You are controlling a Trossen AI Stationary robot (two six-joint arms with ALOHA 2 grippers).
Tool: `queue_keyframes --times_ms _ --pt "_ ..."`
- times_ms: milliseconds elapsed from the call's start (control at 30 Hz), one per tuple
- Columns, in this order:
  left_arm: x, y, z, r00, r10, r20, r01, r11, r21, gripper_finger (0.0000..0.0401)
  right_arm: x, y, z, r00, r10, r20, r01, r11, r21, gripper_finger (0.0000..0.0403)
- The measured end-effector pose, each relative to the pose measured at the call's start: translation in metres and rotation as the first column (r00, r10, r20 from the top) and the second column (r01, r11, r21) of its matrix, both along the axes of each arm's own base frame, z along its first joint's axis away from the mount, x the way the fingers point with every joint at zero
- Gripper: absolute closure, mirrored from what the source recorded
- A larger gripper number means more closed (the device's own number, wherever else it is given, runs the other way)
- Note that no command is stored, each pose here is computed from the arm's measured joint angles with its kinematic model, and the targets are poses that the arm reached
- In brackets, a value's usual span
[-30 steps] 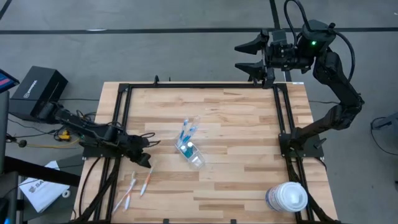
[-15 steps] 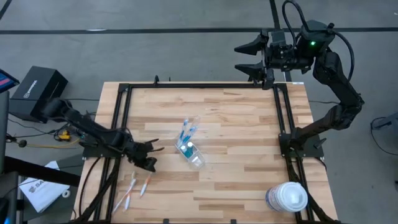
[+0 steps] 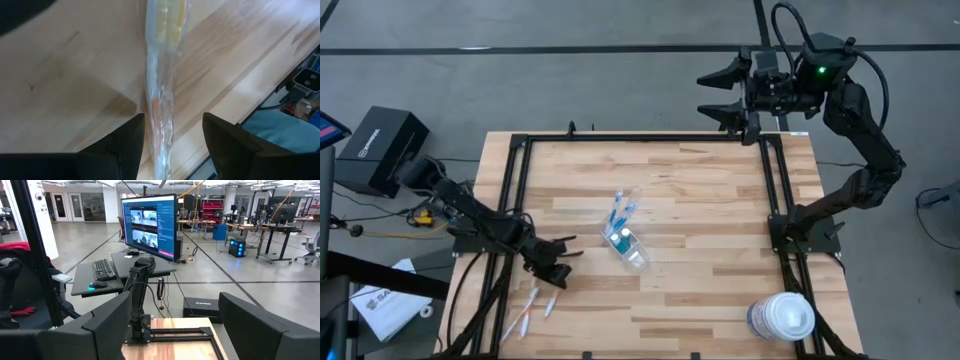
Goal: Pick & Place toothbrushing station
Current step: Put the right orange toothbrush into the transparent organizer
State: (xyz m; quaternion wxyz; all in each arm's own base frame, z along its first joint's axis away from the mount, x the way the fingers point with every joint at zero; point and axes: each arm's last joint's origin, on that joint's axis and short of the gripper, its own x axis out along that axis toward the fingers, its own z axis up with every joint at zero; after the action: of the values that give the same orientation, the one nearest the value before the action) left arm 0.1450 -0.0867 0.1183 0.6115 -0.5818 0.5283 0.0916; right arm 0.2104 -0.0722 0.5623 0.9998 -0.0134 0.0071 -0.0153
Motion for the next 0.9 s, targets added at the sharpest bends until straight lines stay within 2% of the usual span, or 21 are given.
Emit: queue_keyframes --times_ms 133,300,600,733,900 --pt "-0.001 -0.002 0.0 1.0 0.004 -0.002 -0.004 1.0 0.002 0.0227 0.0 0.0 0.0 1.0 0.0 0.0 0.0 1.0 -0.002 0.0113" --pt "-0.001 -0.001 0.0 1.0 0.015 0.008 -0.015 1.0 0.019 0.0272 0.0 0.0 0.0 1.0 0.0 0.0 0.0 1.0 -0.003 0.0113" --pt "0.0 -0.002 0.001 0.998 -0.034 0.048 0.033 0.999 0.035 0.039 0.0 0.0 0.001 1.0 0.0 0.005 0.0 1.0 -0.005 0.0113" --pt "0.005 -0.003 0.005 0.99 -0.017 0.138 0.011 0.999 0.05 0.0397 0.0 0.0 0.003 1.0 0.0 0.026 0.001 1.0 -0.012 0.0113" --pt "0.01 -0.002 0.008 0.974 0.051 0.221 -0.073 0.993 0.089 0.04 0.0 0.0 0.005 0.999 0.0 0.048 0.001 1.0 -0.021 0.0113"
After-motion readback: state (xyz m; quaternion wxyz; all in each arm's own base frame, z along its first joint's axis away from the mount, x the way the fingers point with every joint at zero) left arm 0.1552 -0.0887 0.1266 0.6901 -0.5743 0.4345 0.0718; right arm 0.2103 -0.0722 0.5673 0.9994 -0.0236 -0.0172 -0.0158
